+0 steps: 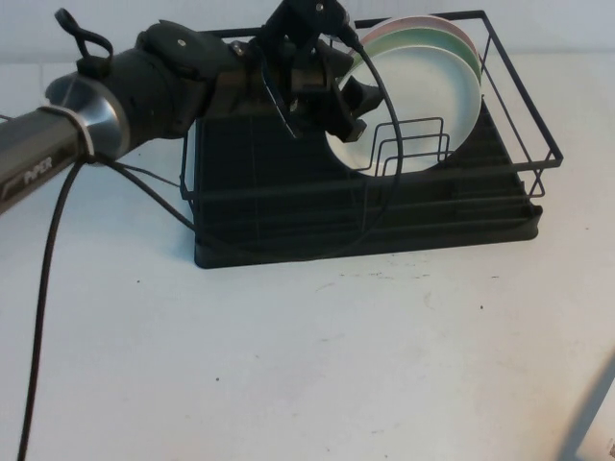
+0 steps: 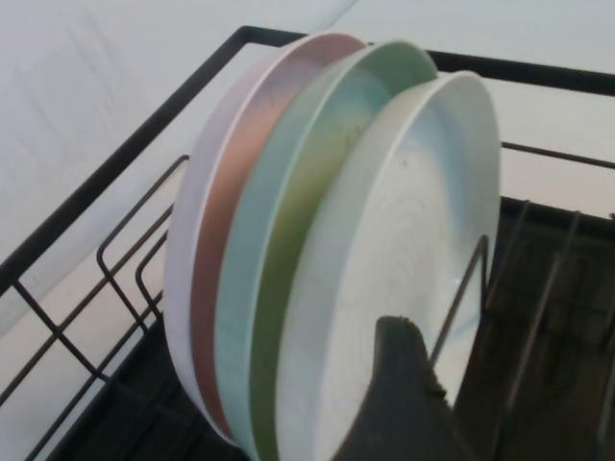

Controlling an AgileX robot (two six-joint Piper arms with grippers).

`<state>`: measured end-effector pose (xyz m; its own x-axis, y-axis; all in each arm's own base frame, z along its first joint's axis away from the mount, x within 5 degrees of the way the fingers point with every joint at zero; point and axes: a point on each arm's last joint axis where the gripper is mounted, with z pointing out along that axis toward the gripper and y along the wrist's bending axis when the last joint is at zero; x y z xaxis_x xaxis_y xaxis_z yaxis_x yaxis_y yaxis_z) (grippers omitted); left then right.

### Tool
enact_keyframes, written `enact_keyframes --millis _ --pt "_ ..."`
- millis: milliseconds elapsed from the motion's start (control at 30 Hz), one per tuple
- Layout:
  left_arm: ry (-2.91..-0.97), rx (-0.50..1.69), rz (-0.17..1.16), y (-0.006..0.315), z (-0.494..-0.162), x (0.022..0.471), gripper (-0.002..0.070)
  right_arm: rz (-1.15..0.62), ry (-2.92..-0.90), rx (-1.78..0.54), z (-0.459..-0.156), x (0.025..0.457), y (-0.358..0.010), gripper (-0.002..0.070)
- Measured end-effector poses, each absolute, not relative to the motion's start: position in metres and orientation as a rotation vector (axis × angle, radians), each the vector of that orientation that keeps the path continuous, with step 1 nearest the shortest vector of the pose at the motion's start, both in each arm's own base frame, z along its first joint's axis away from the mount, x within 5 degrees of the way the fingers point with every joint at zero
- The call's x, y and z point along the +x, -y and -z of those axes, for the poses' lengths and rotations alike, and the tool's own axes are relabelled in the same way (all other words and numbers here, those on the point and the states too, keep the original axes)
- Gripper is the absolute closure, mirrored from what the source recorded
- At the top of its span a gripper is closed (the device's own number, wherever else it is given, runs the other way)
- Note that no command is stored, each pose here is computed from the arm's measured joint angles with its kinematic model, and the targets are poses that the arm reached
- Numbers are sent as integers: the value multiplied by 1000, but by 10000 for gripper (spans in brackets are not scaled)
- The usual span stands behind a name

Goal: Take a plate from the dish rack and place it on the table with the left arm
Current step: Grasp the plate from the shelf

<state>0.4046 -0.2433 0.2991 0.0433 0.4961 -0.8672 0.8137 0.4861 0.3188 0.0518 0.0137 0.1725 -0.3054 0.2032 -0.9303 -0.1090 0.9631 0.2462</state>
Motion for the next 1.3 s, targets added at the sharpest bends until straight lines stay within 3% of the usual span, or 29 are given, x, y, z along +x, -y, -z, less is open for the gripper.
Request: enact_keyframes --millis 967,1133,1233,1300 --pt "-1613 1128 259 258 -255 448 263 -309 -1856 69 -172 52 -14 696" --pt "-1610 1081 295 262 -254 455 263 -309 -1856 69 -172 52 -14 696" --pt "-1613 1046 326 265 -255 457 287 -309 -1856 69 -172 52 -14 696" --pt "-1620 1035 330 266 -253 457 354 -309 -1856 69 -172 52 -14 696"
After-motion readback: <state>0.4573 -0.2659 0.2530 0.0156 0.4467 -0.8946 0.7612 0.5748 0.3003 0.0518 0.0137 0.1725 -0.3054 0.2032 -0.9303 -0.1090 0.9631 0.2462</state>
